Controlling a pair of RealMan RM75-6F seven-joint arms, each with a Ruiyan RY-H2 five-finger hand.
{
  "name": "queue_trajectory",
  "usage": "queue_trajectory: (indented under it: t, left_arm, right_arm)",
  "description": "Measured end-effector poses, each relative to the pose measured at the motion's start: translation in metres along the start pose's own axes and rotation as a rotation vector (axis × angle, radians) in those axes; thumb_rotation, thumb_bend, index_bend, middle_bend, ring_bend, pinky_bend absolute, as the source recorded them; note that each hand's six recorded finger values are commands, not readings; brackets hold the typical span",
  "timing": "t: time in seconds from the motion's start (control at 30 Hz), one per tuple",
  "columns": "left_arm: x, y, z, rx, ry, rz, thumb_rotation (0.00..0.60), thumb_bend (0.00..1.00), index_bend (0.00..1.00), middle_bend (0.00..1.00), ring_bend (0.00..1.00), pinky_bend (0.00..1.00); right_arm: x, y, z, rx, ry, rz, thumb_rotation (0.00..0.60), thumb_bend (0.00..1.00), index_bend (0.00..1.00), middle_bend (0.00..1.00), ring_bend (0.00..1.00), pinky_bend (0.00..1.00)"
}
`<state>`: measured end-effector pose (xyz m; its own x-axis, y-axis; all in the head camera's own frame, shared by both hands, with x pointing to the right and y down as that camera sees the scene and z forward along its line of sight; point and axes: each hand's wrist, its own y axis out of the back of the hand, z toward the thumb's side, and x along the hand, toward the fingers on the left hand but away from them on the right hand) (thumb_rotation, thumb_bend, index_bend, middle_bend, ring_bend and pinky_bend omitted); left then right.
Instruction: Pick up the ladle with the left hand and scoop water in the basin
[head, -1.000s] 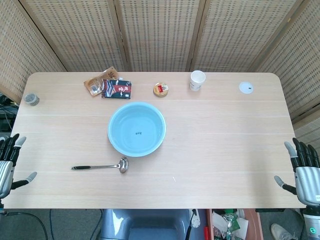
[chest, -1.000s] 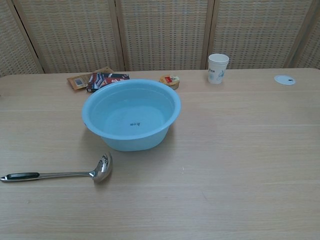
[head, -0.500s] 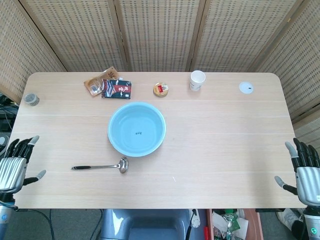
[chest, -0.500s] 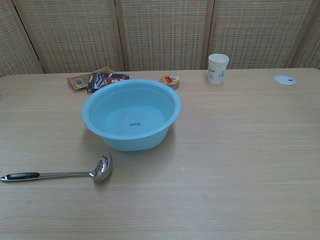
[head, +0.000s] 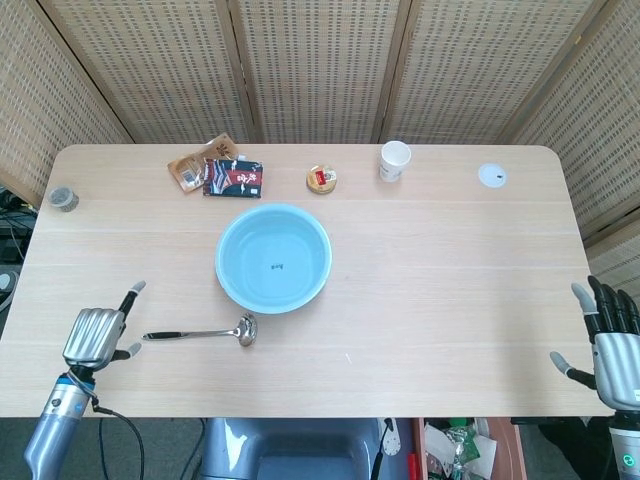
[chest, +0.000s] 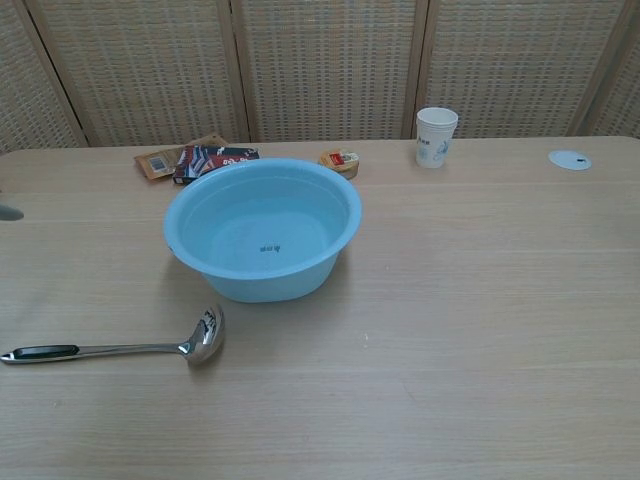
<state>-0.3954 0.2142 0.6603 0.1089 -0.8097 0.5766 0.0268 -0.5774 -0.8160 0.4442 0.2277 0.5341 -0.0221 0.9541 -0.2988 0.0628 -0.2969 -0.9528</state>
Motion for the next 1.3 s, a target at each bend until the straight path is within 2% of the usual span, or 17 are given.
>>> queue_trajectory:
  t: [0.17, 0.33, 0.47, 0.87, 1.0, 1.3]
  left_arm:
    - [0.011, -0.021, 0.004, -0.004, 0.020, -0.094, 0.600, 0.18, 0.35, 1.00, 1.00, 1.00]
    - [0.020, -0.032, 0.011, -0.012, 0.026, -0.151, 0.600, 0.20, 0.38, 1.00, 1.00, 1.00]
    - [0.026, -0.036, 0.017, -0.018, 0.025, -0.172, 0.600, 0.31, 0.41, 1.00, 1.00, 1.00]
    - [0.035, -0.048, 0.029, -0.029, 0.015, -0.220, 0.600, 0.31, 0.44, 1.00, 1.00, 1.00]
    - [0.037, -0.053, 0.030, -0.025, 0.018, -0.235, 0.600, 0.37, 0.48, 1.00, 1.00, 1.00]
    - [0.041, -0.058, 0.032, -0.023, 0.027, -0.245, 0.600, 0.37, 0.48, 1.00, 1.00, 1.00]
  right_arm:
    - [0.000, -0.002, 0.002, 0.002, 0.007, 0.011, 0.600, 0.00, 0.00, 0.00, 0.00, 0.00]
    - [-0.001, -0.004, 0.001, 0.001, 0.004, 0.018, 0.600, 0.00, 0.00, 0.00, 0.00, 0.00]
    - [-0.001, -0.003, 0.001, -0.003, 0.002, 0.019, 0.600, 0.00, 0.00, 0.00, 0.00, 0.00]
    - [-0.001, -0.005, 0.000, -0.019, 0.003, 0.041, 0.600, 0.00, 0.00, 0.00, 0.00, 0.00]
    - [-0.002, -0.005, 0.000, -0.022, 0.002, 0.044, 0.600, 0.00, 0.00, 0.00, 0.00, 0.00]
    - [-0.002, -0.005, 0.001, -0.027, 0.006, 0.051, 0.600, 0.00, 0.00, 0.00, 0.00, 0.00]
